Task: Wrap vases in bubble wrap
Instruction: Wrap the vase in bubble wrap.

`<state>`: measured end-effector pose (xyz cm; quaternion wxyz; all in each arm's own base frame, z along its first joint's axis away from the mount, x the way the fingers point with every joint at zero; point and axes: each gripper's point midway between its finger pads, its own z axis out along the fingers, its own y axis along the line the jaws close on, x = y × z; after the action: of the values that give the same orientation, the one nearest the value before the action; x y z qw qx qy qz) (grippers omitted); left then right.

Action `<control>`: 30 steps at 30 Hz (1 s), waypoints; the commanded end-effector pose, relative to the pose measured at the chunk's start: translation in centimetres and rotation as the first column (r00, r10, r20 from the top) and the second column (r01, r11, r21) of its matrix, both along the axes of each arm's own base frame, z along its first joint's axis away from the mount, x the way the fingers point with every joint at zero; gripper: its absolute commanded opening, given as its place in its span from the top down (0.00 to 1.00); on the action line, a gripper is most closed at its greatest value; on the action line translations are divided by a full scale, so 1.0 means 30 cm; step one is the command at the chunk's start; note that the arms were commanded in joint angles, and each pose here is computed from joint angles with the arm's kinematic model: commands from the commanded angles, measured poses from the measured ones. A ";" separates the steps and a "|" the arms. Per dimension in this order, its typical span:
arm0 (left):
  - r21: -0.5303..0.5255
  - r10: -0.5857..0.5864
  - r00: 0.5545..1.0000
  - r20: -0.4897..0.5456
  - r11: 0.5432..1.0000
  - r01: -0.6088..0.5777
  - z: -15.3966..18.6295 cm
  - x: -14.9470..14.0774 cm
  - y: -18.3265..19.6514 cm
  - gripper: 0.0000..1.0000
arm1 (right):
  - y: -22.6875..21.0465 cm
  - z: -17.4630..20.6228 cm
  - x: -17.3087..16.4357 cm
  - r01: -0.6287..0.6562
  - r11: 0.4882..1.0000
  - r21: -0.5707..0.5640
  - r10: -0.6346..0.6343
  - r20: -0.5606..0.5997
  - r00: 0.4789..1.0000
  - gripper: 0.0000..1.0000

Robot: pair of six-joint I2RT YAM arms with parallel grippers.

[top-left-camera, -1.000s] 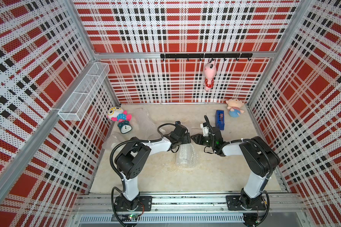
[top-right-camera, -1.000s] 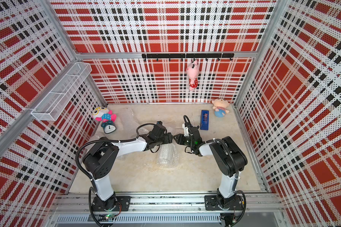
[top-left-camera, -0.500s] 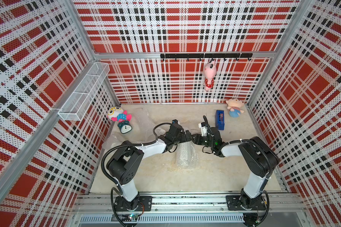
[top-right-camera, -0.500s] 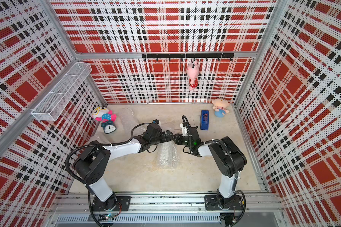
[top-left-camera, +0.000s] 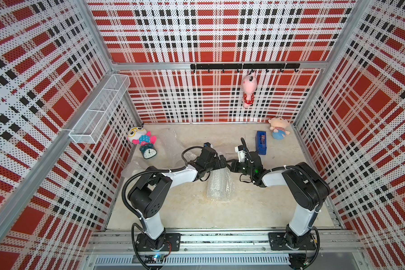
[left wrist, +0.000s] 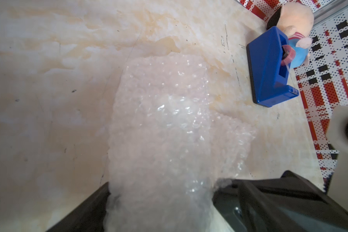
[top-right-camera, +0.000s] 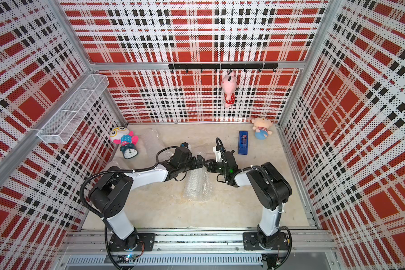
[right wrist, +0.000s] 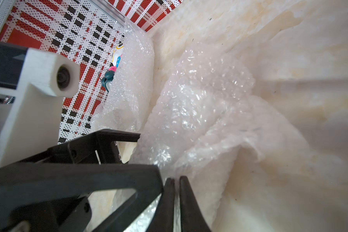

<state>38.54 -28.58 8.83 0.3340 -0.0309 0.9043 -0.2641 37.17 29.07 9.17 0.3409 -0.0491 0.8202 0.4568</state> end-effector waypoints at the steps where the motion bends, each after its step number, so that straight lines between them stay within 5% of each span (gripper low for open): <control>1: -0.004 -0.013 1.000 0.017 1.000 0.013 0.022 0.022 -0.019 0.01 | 0.040 0.070 -0.023 -0.038 0.999 0.026 0.036 0.076 0.996 0.91; 16: 0.017 -0.026 1.000 -0.010 1.000 0.026 -0.019 0.027 -0.022 0.00 | 0.098 0.099 -0.028 -0.071 0.997 0.028 0.067 0.120 0.990 0.91; 25: 0.091 0.033 0.999 -0.037 0.995 -0.029 -0.082 0.043 0.019 0.23 | 0.094 0.107 -0.031 -0.064 0.998 0.019 0.061 0.132 0.989 0.89; 30: 0.105 0.043 0.999 -0.032 0.994 -0.039 -0.081 0.043 0.025 0.30 | 0.081 0.132 -0.036 -0.052 0.998 0.017 0.049 0.146 0.988 0.80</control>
<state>40.50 -27.83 7.80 0.3418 -0.0469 0.9099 -0.2304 36.53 30.33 9.48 0.3567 -0.0705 0.8181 0.4455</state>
